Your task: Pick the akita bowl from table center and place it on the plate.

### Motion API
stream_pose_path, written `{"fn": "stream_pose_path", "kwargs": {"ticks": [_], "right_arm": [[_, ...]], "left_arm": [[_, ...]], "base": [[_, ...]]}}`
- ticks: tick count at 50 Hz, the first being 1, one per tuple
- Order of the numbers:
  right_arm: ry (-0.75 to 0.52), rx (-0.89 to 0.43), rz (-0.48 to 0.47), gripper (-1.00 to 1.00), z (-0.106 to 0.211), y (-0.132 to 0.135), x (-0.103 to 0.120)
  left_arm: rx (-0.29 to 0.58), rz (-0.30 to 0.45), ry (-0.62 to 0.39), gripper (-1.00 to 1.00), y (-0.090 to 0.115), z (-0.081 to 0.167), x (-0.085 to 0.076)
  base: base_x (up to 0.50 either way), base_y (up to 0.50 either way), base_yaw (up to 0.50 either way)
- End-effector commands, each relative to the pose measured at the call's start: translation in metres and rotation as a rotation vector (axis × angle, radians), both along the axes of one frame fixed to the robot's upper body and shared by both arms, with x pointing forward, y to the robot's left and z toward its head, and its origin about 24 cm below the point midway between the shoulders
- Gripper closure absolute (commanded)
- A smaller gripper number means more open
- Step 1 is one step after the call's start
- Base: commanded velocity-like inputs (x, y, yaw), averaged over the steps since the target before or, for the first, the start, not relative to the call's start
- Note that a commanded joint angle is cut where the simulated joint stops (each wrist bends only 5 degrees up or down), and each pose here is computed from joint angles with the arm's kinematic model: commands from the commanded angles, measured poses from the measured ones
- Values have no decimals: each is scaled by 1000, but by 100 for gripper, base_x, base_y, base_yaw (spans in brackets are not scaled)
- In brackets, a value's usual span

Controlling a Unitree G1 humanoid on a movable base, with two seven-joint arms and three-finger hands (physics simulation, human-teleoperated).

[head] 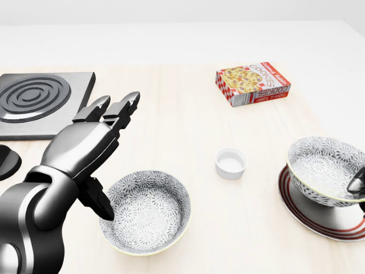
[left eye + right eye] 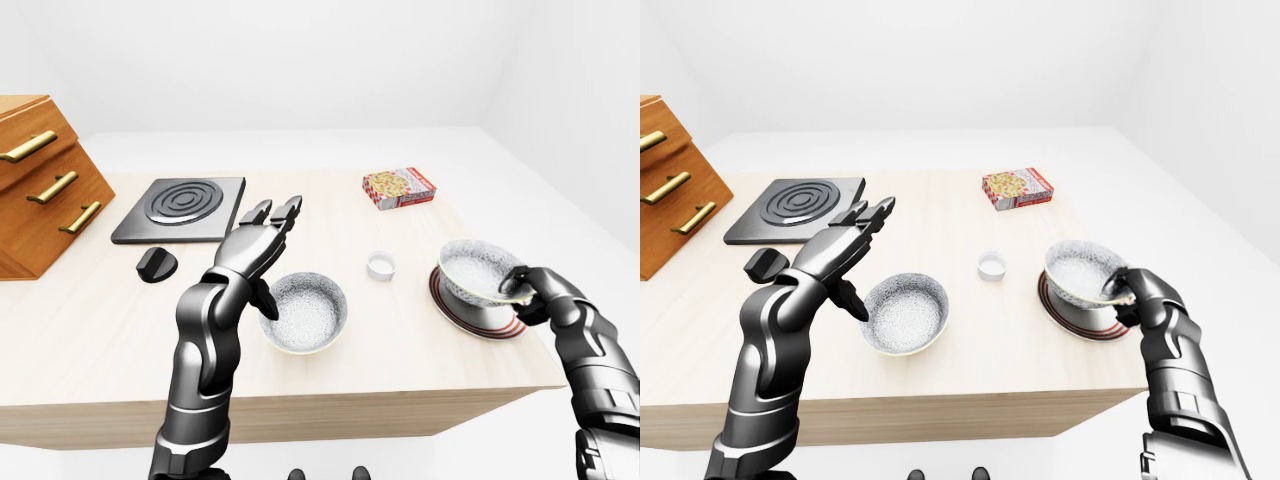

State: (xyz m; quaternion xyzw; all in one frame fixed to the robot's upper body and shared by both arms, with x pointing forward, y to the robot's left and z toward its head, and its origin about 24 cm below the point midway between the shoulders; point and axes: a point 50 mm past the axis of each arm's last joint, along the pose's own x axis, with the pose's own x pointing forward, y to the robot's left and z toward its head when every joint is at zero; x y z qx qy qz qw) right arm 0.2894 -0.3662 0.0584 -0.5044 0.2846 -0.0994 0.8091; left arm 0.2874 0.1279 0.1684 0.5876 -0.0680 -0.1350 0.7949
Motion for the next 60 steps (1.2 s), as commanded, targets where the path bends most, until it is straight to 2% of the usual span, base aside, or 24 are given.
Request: {"fn": "stream_pose_path", "kwargs": {"ticks": [1,4,16,19,20,24,25,29,32,33,34,39,43,52,54,60], "right_arm": [[-134,155,-26,-100,7,4,5],[-136,147,-6,-100,10,7,7],[-149,93,73,-100,27,5,-18],[-197,105,164,-100,48,18,-34],[-197,105,166,-100,49,19,-35],[-309,155,301,-100,77,48,-43],[-375,177,361,-100,89,62,-45],[-511,208,480,-100,113,90,-51],[-591,210,552,-100,128,106,-52],[-648,219,609,-100,139,118,-54],[-655,220,615,-100,140,119,-54],[-868,272,725,-100,169,151,-44],[-946,337,745,-100,173,164,-39],[-1086,496,725,-100,176,168,-45],[-1122,571,689,-100,172,169,-43],[-1148,724,610,-100,156,168,-45]], "left_arm": [[-1,-2,-1,-100,0,0,0],[-2,-2,-3,-100,0,0,-1],[-3,0,-20,-100,0,4,-3],[-13,1,-31,-100,1,6,-5],[-13,0,-31,-100,1,6,-5],[-70,-21,-44,-100,0,8,-10],[-103,-26,-47,-100,1,8,-11],[-187,-26,-60,-100,9,6,-3],[-237,-32,-86,-100,13,8,-2],[-263,-33,-96,-100,15,9,-3],[-264,-38,-100,-100,14,9,-3],[-279,-52,-128,-100,13,10,-14],[-331,-61,-183,-100,13,18,-20],[-413,-81,-238,-100,12,22,-30],[-502,-86,-269,-100,15,25,-30],[-546,-67,-238,-100,16,11,-32]], "base": [[0,0,0],[0,0,0],[0,0,0],[0,0,0],[0,0,0],[0,0,0],[0,0,0],[0,0,0],[0,0,0],[0,0,0],[0,0,0],[0,0,0],[0,0,0],[0,0,0],[0,0,0],[0,0,0]]}}
